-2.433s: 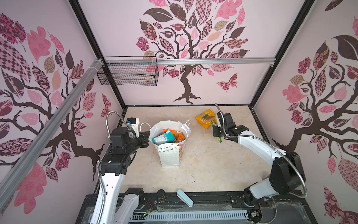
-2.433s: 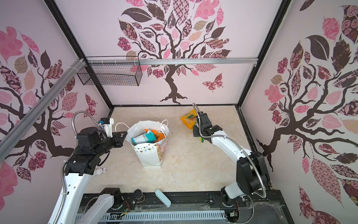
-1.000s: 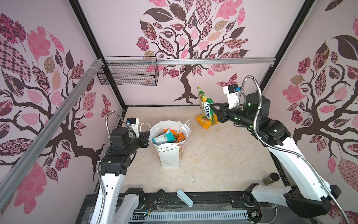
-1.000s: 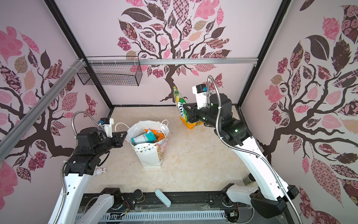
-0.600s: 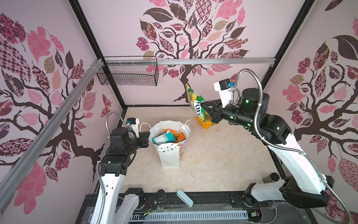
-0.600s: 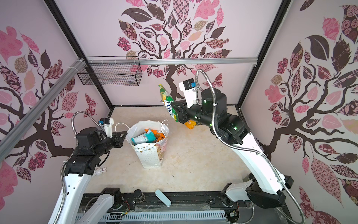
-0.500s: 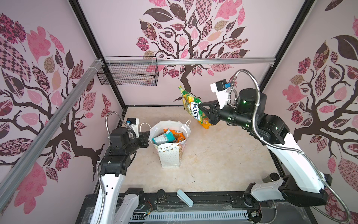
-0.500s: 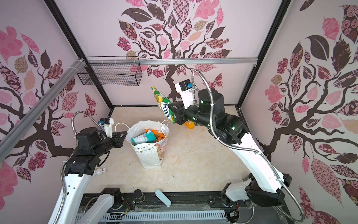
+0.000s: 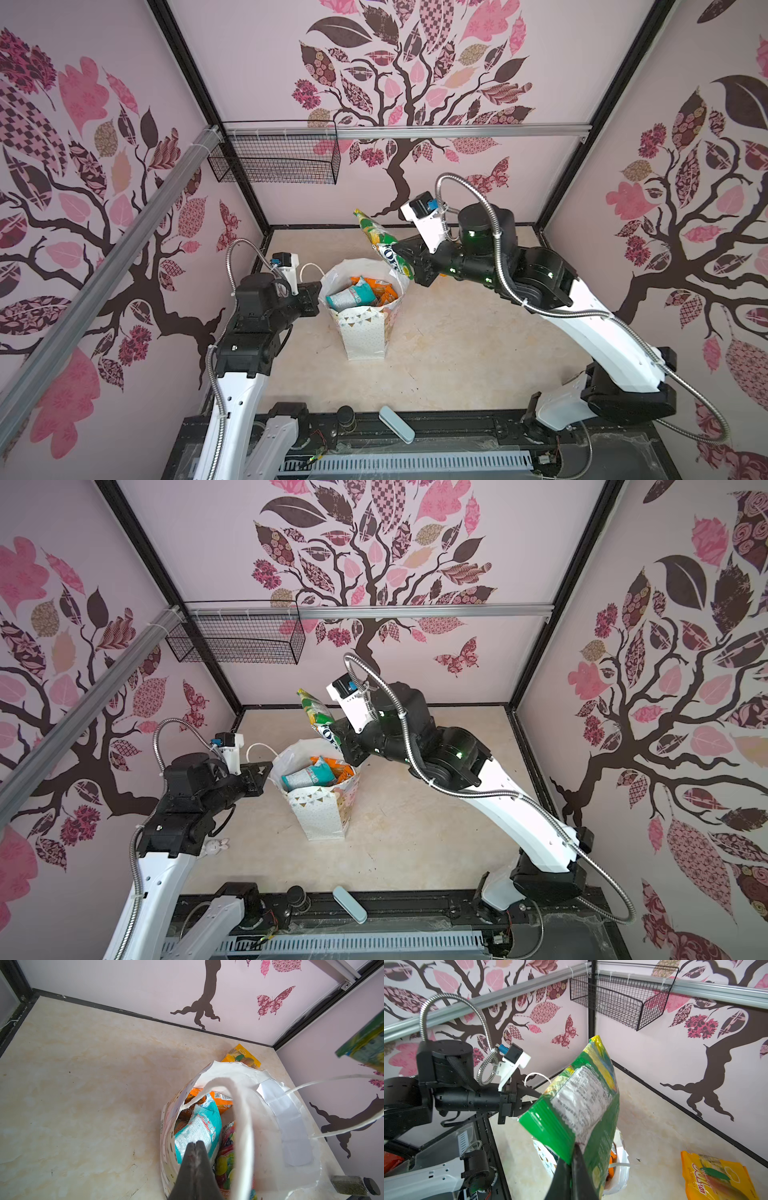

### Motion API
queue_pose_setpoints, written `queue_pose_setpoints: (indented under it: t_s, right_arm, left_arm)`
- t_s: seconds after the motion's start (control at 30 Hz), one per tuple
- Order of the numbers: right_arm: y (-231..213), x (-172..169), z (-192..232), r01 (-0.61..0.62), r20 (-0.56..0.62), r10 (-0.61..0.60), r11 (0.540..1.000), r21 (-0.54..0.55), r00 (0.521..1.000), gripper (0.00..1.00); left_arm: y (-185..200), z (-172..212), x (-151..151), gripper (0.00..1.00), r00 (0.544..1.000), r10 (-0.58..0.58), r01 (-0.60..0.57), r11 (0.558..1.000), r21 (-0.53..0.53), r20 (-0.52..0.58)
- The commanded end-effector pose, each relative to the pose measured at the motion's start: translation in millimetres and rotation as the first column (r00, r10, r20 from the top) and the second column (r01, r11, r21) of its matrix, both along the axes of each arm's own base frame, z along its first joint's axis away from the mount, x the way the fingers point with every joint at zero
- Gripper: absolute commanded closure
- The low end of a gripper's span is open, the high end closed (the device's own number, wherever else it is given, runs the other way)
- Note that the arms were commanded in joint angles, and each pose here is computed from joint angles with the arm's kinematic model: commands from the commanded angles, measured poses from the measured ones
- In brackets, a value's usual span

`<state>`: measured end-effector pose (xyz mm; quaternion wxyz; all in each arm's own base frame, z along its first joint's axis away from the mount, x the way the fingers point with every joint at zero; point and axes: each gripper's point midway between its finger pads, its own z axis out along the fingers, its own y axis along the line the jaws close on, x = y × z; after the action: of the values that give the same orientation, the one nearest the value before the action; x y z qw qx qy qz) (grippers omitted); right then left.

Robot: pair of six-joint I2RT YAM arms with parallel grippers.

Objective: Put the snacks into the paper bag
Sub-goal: 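Carry the green packet over the paper bag with the right gripper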

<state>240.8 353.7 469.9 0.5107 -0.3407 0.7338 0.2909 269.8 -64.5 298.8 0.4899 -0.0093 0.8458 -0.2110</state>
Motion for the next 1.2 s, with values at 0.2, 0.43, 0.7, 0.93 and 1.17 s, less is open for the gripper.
queue_pose_setpoints:
  t_s: [0.2, 0.43, 0.7, 0.93, 1.17]
  right_arm:
    - [19, 9, -7, -0.027, 0.049, 0.032, 0.995, -0.095, 0.998, 1.00]
    - [35, 21, -37, -0.046, 0.062, 0.060, 0.979, -0.199, 0.996, 1.00]
    - [37, 42, -58, 0.035, 0.122, -0.004, 0.967, -0.252, 0.993, 1.00]
    - [43, 46, -81, 0.037, 0.107, -0.008, 0.964, -0.265, 0.994, 1.00]
    - [44, 49, -92, 0.050, 0.109, -0.024, 0.968, -0.246, 0.994, 1.00]
  left_arm:
    - [3, 2, 2, 0.97, 0.999, 0.006, -0.007, 1.000, 0.017, 0.037]
    - [3, 0, 3, 0.97, 0.999, 0.005, -0.005, 1.000, 0.018, 0.031]
    - [3, 0, 3, 0.98, 0.999, 0.006, -0.007, 1.000, 0.019, 0.032]
    - [3, 0, 3, 0.97, 1.000, 0.004, -0.005, 1.000, 0.018, 0.031]
    - [2, 0, 3, 0.98, 1.000, 0.003, -0.004, 1.000, 0.017, 0.030]
